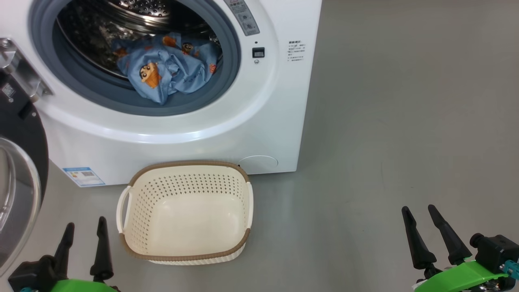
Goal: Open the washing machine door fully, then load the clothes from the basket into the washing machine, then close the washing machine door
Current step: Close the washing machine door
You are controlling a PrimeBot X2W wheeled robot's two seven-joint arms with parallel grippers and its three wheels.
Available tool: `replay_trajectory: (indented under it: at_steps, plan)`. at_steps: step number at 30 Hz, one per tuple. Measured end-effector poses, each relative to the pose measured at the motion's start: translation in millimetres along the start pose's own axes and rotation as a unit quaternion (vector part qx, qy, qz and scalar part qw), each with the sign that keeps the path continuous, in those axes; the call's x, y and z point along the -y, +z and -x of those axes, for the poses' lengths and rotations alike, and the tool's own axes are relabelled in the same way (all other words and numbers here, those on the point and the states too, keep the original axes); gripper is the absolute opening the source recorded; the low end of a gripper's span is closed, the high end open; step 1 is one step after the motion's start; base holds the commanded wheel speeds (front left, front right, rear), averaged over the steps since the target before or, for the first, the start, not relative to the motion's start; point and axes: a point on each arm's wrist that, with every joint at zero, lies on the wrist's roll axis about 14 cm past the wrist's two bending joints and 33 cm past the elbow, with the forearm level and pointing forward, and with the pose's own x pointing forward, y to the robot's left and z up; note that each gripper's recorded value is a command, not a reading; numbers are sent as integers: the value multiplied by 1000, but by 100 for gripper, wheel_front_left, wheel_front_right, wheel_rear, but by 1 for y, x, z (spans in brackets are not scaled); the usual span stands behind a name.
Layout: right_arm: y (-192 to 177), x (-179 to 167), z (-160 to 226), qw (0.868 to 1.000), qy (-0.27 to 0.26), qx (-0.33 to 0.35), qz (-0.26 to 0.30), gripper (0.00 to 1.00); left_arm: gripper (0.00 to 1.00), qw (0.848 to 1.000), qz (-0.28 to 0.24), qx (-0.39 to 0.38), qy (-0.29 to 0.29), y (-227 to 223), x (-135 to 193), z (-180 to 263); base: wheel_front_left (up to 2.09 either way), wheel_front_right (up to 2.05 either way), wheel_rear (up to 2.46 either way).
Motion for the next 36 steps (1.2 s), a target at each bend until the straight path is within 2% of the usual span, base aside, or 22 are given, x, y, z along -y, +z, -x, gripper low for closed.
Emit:
replay_trajectory:
  at_steps: [8,18,25,36]
  plan:
    - [-4,-17,-9,1000,29,-6,1,100,100,1000,6,11,16,6,-6,8,0,0,0]
    - [-22,-64,-25,994,107,-34,6,100,100,996,13,35,82,20,-42,40,0,0,0]
    - [-32,-111,-40,983,179,-49,8,100,100,988,18,43,144,22,-72,77,0,0,0]
    - [-49,-187,-49,956,286,-72,7,100,100,969,23,63,239,28,-112,144,0,0,0]
